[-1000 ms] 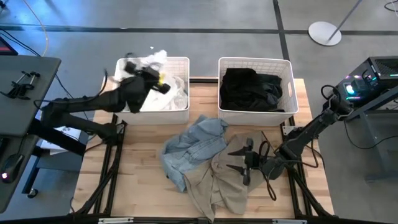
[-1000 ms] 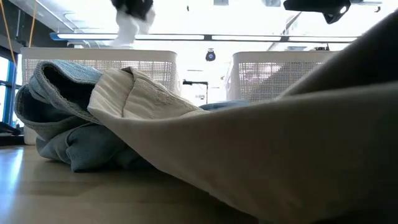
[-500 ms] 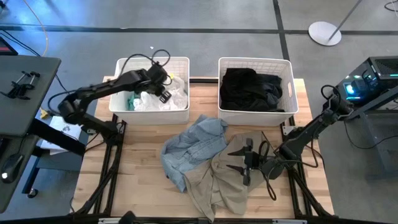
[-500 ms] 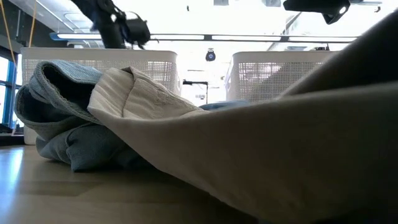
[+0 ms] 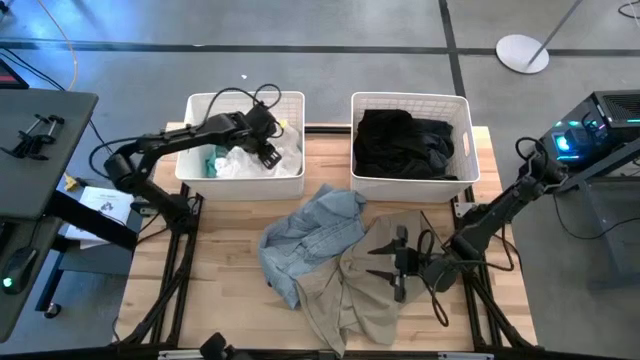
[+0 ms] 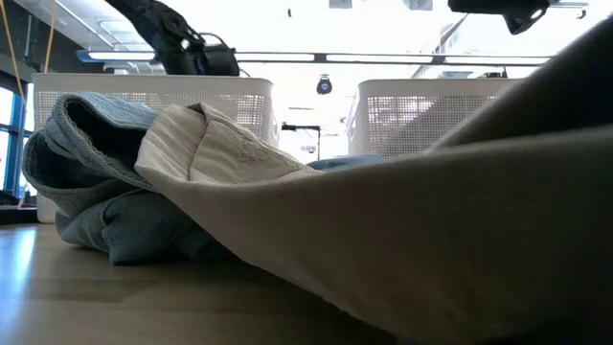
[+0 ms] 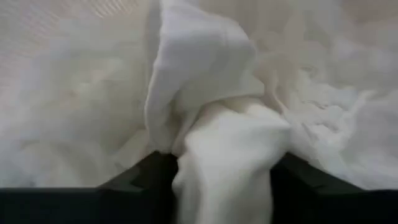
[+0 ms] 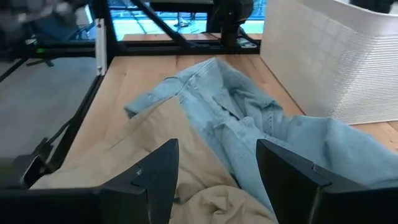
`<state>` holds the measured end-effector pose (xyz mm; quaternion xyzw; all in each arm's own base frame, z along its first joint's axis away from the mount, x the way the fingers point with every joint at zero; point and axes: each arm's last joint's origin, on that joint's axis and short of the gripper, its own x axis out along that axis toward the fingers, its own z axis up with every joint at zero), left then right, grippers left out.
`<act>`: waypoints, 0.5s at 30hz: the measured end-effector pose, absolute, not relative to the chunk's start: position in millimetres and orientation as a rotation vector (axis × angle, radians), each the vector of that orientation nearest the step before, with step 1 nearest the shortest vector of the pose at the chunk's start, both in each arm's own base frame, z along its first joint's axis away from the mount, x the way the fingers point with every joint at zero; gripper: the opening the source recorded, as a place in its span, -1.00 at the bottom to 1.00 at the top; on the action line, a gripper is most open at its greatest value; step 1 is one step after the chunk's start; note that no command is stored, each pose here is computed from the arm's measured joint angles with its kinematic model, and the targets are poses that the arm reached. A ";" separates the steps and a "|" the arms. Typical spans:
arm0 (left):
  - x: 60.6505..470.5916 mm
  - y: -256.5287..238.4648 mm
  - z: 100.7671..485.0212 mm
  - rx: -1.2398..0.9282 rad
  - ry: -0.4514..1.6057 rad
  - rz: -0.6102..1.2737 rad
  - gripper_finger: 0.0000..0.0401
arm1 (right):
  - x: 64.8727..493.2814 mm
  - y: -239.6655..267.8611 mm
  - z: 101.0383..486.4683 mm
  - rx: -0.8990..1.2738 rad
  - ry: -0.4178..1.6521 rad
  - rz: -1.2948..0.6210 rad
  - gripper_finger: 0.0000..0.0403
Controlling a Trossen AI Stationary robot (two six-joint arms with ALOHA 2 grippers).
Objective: Sort clothes
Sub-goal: Put the white underwear into the left white laundry bin, then put the light brown shorts into the left white laundry bin
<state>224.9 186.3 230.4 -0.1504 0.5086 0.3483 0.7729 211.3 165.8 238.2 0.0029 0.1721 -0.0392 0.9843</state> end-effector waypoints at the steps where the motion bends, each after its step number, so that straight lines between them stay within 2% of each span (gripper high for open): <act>1: 221.3 184.6 237.1 -0.324 1.081 0.761 0.04 | 209.0 167.5 238.4 0.002 0.349 -0.069 0.01; 6: 201.5 164.9 281.1 -0.310 0.900 0.806 0.26 | 186.5 172.3 242.2 0.056 0.421 0.015 0.01; 11: 186.3 120.4 332.5 -0.229 0.617 0.767 0.27 | 164.2 172.0 237.7 0.259 0.613 0.083 0.01; 15: 177.7 76.9 361.2 -0.150 0.433 0.672 0.25 | 154.5 169.7 227.2 0.339 0.714 -0.014 0.01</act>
